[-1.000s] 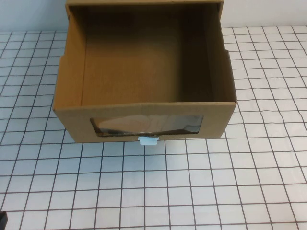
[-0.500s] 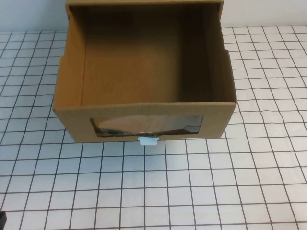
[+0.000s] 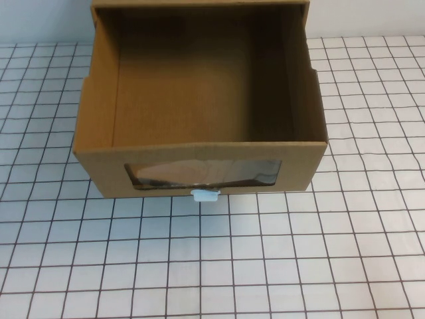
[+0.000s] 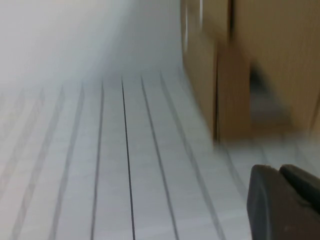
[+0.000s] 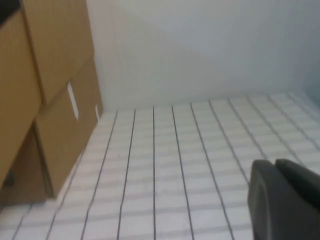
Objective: Close the shoe box
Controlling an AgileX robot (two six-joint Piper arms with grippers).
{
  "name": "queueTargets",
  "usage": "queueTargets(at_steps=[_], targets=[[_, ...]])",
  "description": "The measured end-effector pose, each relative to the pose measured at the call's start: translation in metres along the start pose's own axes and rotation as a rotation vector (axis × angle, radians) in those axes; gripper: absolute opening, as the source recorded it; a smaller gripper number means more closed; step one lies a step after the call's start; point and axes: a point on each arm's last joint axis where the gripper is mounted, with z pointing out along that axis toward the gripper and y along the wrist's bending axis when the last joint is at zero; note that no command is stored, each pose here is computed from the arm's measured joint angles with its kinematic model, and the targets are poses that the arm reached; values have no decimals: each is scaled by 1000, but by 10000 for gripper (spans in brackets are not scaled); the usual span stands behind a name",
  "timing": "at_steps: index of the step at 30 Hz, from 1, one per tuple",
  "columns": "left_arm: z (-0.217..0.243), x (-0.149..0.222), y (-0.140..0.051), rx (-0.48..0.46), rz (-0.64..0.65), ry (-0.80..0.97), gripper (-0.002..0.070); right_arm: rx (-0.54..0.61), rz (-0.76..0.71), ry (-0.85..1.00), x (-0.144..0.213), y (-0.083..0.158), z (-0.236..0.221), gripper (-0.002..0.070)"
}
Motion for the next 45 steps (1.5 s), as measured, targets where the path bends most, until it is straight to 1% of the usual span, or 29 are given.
queueTargets(at_steps=[1, 3, 6, 9, 12, 14, 16, 19, 22, 25, 28, 30, 33, 37, 39, 41, 43, 45], targets=[[0, -6, 0, -2, 2, -65, -2, 0, 0, -44, -4, 0, 0, -13], [-4, -25, 1, -9, 2, -280, -2, 0, 0, -180, -16, 0, -1, -14], [-15, -50, 1, -18, 3, -578, -2, 1, 4, -434, -38, 0, -8, -14], [-30, -67, 2, -26, 3, -833, -2, 2, 6, -657, -56, 0, -19, -14], [-43, -78, 2, -31, 3, -1021, -2, 3, 8, -821, -67, -1, -29, -13], [-50, -81, 2, -34, 4, -1108, -2, 3, 8, -892, -71, -1, -34, -13], [-54, -83, 2, -35, 6, -1151, -2, 4, 9, -937, -73, -1, -37, -13], [-55, -84, 2, -35, 6, -1166, -2, 5, 11, -973, -75, -1, -40, -13], [-57, -84, 5, -48, -29, -1182, -2, -5, 24, -1016, -77, -1, -43, -13], [-62, -93, 7, -53, -46, -1215, -2, -31, 11, -1062, -89, 3, -48, -13], [-76, -117, 7, -48, -17, -1298, -2, -73, -29, -1130, -117, 12, -60, -13], [-90, -139, 8, -42, 5, -1335, -2, -114, -46, -1160, -140, 19, -71, -13], [-109, -172, 9, -27, 25, -1327, -3, -155, -43, -1199, -172, 26, -89, -13], [-139, -213, 13, -32, 44, -1355, -2, -198, -5, -1263, -209, 33, -110, -14], [-146, -233, 15, -35, 46, -1371, -2, -201, 8, -1234, -228, 35, -111, -13], [-147, -249, 17, -36, 45, -1366, -2, -192, 12, -1162, -245, 38, -105, -14], [-143, -265, 19, -41, 44, -1323, -2, -177, 16, -1087, -266, 41, -100, -14], [-135, -280, 22, -47, 37, -1240, -2, -159, 19, -986, -288, 44, -90, -13]])
